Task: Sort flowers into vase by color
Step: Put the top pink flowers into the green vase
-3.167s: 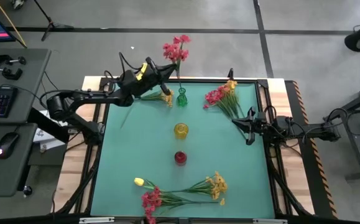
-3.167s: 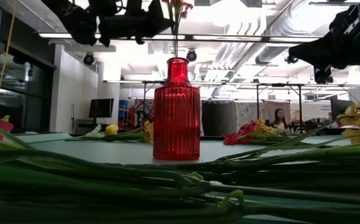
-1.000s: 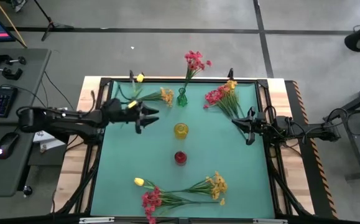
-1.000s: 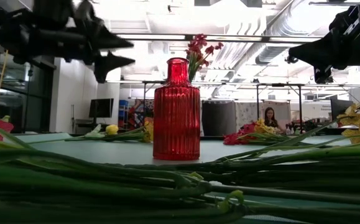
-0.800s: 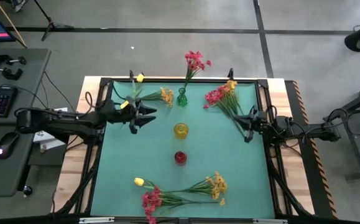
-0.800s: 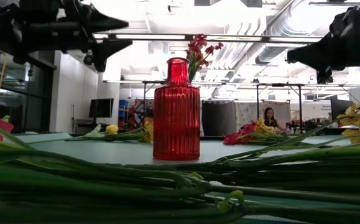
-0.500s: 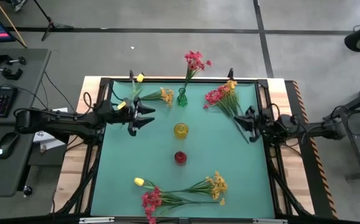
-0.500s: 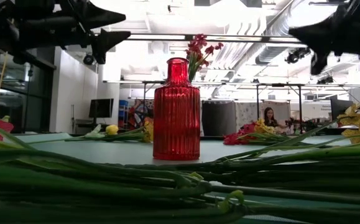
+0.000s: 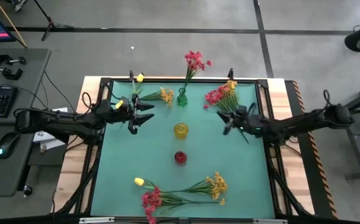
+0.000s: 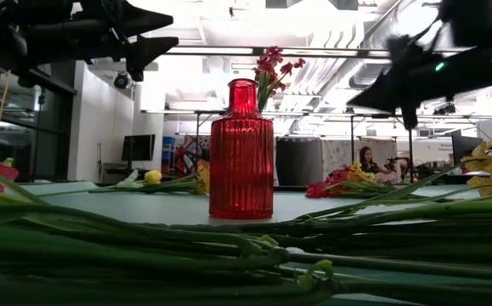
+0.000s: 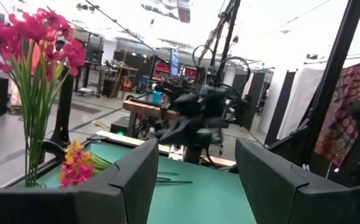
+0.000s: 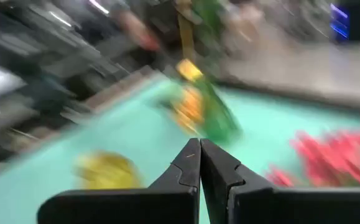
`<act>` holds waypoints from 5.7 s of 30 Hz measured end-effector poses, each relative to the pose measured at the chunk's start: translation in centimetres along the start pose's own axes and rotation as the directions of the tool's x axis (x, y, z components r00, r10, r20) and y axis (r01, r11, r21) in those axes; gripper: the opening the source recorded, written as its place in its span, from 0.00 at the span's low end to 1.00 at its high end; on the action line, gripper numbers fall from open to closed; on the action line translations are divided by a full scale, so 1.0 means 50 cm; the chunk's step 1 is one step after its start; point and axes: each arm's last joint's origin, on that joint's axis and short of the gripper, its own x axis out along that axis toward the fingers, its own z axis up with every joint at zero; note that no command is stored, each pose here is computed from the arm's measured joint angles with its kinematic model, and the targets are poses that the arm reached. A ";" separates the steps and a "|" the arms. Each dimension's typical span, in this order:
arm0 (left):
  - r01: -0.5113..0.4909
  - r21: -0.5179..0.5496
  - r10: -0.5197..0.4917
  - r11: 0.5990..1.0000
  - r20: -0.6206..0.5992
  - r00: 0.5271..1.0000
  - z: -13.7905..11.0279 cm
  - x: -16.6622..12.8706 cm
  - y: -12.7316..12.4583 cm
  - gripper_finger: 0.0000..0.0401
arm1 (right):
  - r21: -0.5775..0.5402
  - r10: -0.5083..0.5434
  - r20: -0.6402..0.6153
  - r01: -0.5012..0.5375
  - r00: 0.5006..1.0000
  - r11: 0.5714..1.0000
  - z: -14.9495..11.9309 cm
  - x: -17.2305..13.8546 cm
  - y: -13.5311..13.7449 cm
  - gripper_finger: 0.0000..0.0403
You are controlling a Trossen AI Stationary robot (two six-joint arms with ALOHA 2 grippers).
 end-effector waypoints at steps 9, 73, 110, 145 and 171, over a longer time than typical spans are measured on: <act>-0.002 0.020 0.002 1.000 -0.001 1.000 0.000 0.000 0.000 0.50 | -0.197 -0.356 -0.589 0.299 0.726 0.934 0.022 0.087 -0.015 0.06; -0.004 0.016 0.005 1.000 -0.024 1.000 -0.004 0.000 0.001 0.50 | -0.464 -0.554 -0.793 0.339 0.253 0.819 0.014 0.138 -0.086 0.33; -0.008 0.013 0.009 1.000 -0.042 0.999 -0.008 0.000 0.002 0.50 | -0.414 -0.511 -0.830 0.368 0.222 0.833 0.016 0.137 -0.116 0.33; -0.008 0.005 0.008 1.000 -0.037 0.999 -0.007 0.000 0.002 0.50 | -0.248 -0.301 -0.800 0.171 0.519 0.954 0.178 0.102 0.057 0.00; 0.484 0.072 -0.489 0.872 0.136 0.862 0.082 -0.066 -0.064 0.50 | -0.451 0.267 0.127 -0.184 0.955 0.873 0.173 0.297 0.226 0.00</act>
